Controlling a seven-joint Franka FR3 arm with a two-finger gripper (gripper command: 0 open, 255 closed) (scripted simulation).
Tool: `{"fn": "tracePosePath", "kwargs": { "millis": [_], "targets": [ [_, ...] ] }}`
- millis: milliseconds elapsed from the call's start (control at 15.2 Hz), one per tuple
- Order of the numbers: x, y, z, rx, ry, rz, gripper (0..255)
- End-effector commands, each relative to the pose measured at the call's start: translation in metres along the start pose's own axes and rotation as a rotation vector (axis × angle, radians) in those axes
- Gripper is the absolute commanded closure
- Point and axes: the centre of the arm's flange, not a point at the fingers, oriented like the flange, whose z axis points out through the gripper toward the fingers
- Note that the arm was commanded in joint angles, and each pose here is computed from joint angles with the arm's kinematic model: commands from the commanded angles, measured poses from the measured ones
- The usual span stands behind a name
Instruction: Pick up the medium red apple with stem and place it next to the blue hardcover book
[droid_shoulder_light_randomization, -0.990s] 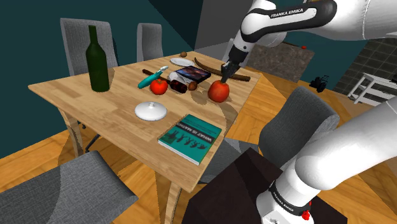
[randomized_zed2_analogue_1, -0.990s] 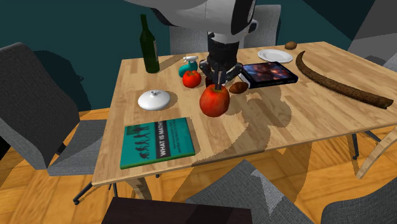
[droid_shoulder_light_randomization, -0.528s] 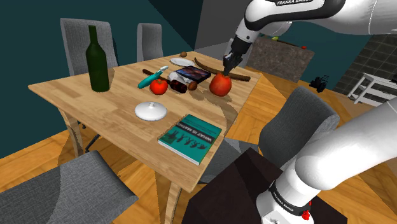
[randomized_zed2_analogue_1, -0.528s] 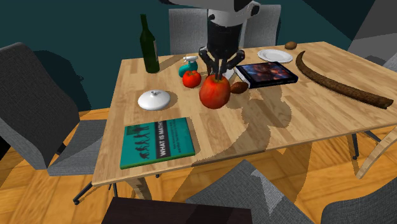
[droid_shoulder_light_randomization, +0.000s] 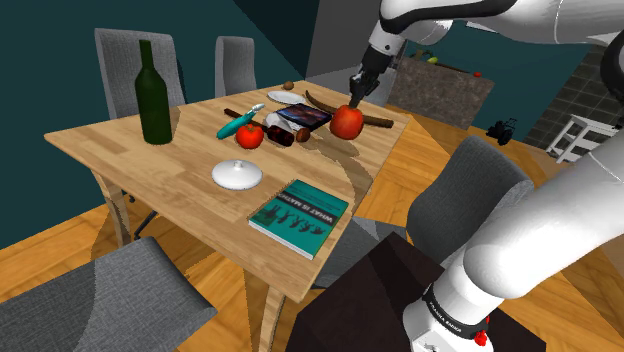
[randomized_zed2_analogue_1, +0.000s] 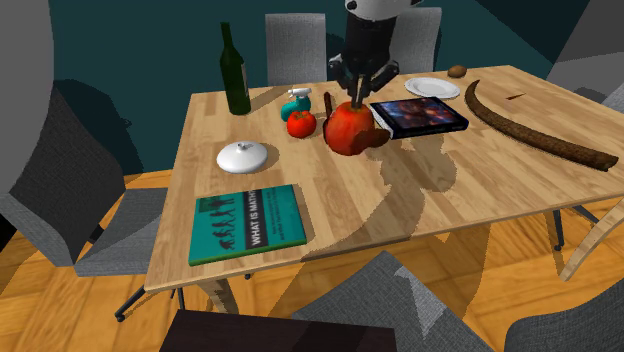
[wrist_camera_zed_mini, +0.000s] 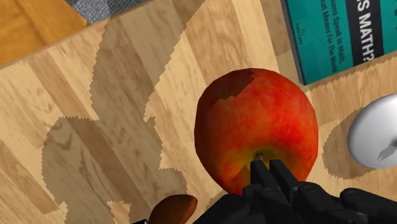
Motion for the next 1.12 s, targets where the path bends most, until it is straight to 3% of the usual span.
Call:
{"fn": "tracePosePath", "kwargs": {
  "millis": [0, 1056],
  "targets": [
    [0.019, 0.018, 0.002, -0.001, 0.000, -0.001, 255],
    [0.182, 0.151, 0.027, -0.001, 0.000, -0.001, 255]
  ]
}}
